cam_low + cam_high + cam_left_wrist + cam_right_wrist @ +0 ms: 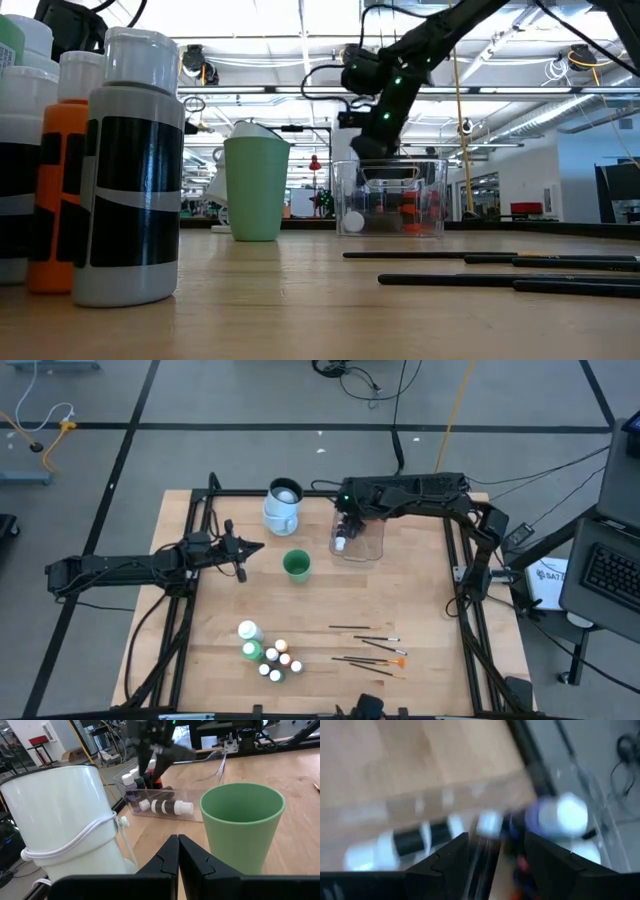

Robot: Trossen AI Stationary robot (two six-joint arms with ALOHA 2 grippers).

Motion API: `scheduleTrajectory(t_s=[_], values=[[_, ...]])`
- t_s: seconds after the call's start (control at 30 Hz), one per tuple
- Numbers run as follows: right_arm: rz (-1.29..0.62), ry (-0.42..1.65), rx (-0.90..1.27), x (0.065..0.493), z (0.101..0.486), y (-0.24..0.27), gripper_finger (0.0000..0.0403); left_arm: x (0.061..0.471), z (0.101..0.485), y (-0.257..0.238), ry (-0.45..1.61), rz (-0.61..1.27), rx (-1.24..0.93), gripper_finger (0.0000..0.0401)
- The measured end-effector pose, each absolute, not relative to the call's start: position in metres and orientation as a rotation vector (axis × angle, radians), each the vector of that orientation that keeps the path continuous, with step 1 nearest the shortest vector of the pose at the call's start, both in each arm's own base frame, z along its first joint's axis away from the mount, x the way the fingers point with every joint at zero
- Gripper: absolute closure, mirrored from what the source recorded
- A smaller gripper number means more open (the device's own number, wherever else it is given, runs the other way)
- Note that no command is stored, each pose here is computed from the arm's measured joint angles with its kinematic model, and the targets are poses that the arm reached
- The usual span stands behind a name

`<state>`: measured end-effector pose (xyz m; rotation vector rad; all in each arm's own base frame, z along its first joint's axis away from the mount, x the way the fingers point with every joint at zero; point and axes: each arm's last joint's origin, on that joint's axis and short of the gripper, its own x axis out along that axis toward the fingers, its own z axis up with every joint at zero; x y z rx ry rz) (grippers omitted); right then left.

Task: Pick & Place Paint Supplies
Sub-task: Put the brown paint bottle into the transparent bin

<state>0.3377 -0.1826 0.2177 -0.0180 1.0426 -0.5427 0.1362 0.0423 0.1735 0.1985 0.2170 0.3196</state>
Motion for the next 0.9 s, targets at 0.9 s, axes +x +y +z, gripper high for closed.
scheduleTrajectory(t_s=[0.9], values=[[-0.467,1.315,0.194,0.321,0.174,-0.202,0.0213,0.137,0.176,0.042,0.190,0.307,0.194,0.0387]])
